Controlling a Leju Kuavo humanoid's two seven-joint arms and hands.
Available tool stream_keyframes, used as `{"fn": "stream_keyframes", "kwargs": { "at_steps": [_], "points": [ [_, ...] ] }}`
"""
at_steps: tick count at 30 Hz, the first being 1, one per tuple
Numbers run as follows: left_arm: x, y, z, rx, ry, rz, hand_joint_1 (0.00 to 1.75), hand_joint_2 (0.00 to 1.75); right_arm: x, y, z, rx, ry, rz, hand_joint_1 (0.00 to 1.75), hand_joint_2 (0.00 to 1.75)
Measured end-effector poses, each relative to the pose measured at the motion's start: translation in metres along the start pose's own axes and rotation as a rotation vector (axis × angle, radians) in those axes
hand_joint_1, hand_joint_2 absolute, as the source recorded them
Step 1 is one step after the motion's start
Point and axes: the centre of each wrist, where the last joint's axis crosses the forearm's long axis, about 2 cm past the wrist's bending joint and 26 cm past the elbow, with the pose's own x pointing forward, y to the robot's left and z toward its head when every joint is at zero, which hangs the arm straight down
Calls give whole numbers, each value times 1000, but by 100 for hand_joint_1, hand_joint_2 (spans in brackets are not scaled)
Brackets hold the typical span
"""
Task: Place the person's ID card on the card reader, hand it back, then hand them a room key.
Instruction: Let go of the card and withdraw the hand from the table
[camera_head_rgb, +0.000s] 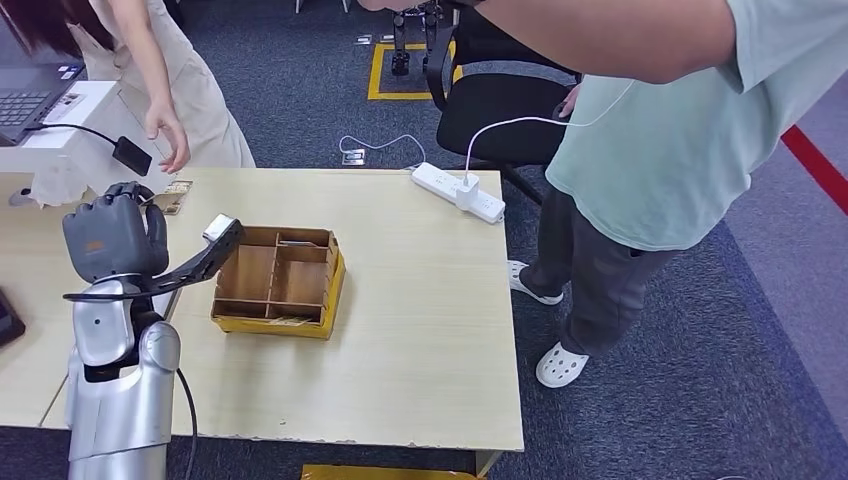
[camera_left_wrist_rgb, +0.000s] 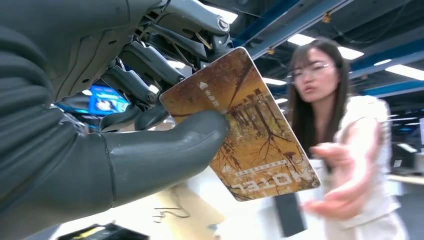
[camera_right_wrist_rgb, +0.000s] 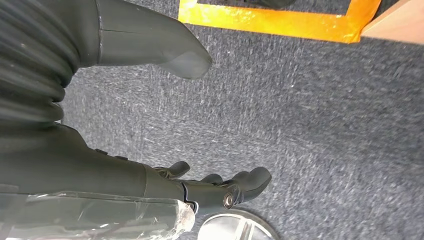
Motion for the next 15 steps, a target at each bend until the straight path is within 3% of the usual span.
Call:
{"fn": "stream_keyframes", "kwargs": {
  "at_steps": [8,15],
  "points": [
    [-5,5,-36,13,66,133,175,175,7,1,-2,19,-23,11,0,175],
    [-1,8,-49,9,91,229,175,175,10,3,-3,28,-34,15,0,175]
  ]
}}
